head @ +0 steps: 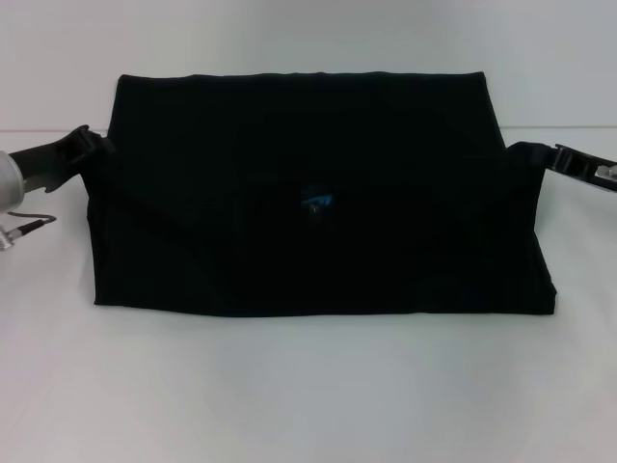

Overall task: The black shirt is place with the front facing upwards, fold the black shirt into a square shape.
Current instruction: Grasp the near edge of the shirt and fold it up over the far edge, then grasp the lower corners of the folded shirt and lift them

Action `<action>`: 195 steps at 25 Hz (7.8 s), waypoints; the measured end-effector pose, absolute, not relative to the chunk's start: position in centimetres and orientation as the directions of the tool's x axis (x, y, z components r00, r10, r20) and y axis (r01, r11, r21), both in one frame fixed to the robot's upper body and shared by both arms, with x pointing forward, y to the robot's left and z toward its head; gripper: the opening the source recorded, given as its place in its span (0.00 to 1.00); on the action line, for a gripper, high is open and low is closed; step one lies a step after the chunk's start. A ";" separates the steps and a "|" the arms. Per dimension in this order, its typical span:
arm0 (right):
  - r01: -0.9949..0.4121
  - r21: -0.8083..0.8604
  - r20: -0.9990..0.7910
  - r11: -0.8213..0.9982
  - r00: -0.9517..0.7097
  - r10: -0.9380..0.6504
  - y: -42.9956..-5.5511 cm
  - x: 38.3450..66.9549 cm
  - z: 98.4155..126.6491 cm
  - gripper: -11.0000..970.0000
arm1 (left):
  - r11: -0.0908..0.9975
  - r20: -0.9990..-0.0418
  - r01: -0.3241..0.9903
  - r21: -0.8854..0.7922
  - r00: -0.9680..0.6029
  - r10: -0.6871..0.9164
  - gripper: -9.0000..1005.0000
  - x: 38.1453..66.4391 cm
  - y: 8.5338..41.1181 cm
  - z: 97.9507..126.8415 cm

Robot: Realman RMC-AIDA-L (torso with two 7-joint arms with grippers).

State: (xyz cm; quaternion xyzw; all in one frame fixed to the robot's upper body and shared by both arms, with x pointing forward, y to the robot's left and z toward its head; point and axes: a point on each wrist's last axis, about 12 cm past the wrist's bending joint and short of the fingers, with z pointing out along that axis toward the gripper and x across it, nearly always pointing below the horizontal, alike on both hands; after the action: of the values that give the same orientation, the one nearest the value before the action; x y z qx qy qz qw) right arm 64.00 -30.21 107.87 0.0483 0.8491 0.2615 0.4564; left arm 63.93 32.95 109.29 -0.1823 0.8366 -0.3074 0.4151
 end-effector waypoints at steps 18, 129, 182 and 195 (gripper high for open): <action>-0.207 0.526 -0.739 0.825 -0.591 0.323 -31.6 62.5 107.9 0.55 | 0.713 -0.536 -0.055 -0.699 -0.619 -0.574 0.36 62.6 33.6 107.8; -0.282 0.389 -0.454 0.877 -0.887 -0.084 -34.8 62.1 114.5 0.88 | 0.780 -0.547 0.313 -0.542 -0.836 -0.044 0.03 57.3 34.2 107.9; -0.347 0.382 -0.423 0.856 -0.890 -0.172 -30.6 61.9 110.6 0.02 | 0.770 -0.543 0.319 -0.552 -0.839 -0.041 0.03 57.3 34.0 107.9; -0.387 0.440 -0.339 0.810 -0.907 -0.249 -32.8 60.4 112.4 0.01 | 0.677 -0.468 0.340 -0.653 -0.884 -0.008 0.03 56.3 34.0 109.4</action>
State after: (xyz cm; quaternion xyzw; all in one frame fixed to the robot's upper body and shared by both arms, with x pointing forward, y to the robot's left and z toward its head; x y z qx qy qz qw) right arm 60.37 -32.80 112.35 -0.1687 0.9419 0.2578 0.1339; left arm 56.30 33.95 109.44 0.0935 0.8883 -0.3907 0.2224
